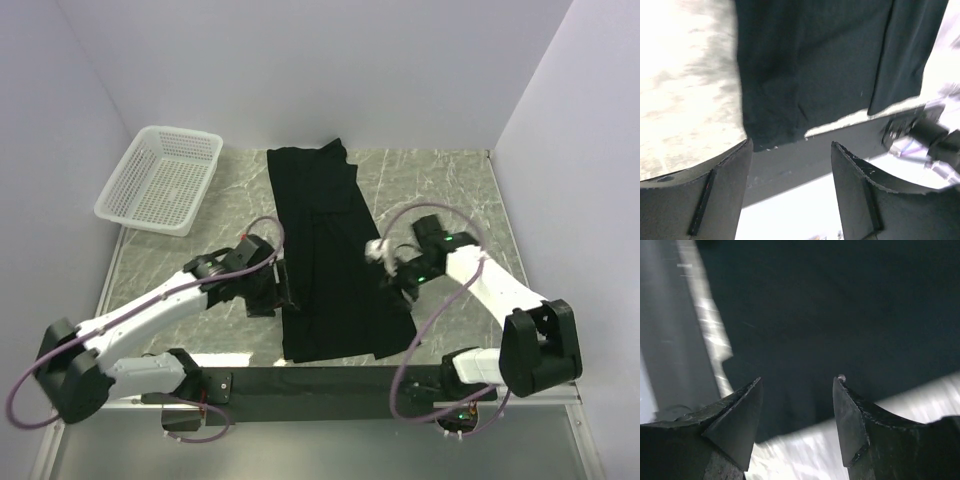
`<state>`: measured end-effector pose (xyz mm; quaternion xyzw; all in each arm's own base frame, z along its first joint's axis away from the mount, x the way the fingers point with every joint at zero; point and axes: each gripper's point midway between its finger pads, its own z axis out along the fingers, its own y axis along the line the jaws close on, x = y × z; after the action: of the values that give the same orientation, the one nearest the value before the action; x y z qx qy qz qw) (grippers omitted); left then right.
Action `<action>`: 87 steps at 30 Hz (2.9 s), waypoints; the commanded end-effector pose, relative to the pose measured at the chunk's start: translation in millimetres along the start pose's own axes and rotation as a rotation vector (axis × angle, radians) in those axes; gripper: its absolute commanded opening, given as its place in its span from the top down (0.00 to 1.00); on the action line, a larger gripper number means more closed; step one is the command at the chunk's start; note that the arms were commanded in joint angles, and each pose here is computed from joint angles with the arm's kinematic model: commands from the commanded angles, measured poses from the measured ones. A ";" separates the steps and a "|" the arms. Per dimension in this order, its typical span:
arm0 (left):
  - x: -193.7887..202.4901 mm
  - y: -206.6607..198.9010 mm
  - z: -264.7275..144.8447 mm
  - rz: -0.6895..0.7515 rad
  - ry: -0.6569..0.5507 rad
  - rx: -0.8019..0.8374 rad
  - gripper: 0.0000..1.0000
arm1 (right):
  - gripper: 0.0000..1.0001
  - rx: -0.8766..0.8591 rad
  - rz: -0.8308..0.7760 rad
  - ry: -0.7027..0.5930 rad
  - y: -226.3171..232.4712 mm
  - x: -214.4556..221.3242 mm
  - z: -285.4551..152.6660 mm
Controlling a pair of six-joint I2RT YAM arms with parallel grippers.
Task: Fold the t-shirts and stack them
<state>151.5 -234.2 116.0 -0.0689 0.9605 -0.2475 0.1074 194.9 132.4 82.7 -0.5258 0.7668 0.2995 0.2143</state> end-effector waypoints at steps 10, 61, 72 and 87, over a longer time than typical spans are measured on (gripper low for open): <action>-27.1 28.3 -46.0 -0.301 -0.377 0.108 0.31 | 0.31 -0.202 -0.086 -0.054 88.2 -102.0 92.4; -16.4 51.4 -51.8 -0.297 -0.430 0.150 0.32 | 0.96 -0.038 0.524 0.243 142.0 -57.4 120.3; -17.5 47.6 -50.0 -0.290 -0.426 0.161 0.32 | 1.00 -0.017 0.609 0.320 132.9 -40.7 108.9; -10.6 29.3 -29.4 -0.212 -0.326 0.190 0.32 | 0.60 -0.051 0.670 0.366 136.9 -37.8 100.4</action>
<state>150.8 -182.5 123.9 -0.2202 0.8937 -0.3082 0.2404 72.5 258.5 51.2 -0.2998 0.9151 0.2634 -0.0571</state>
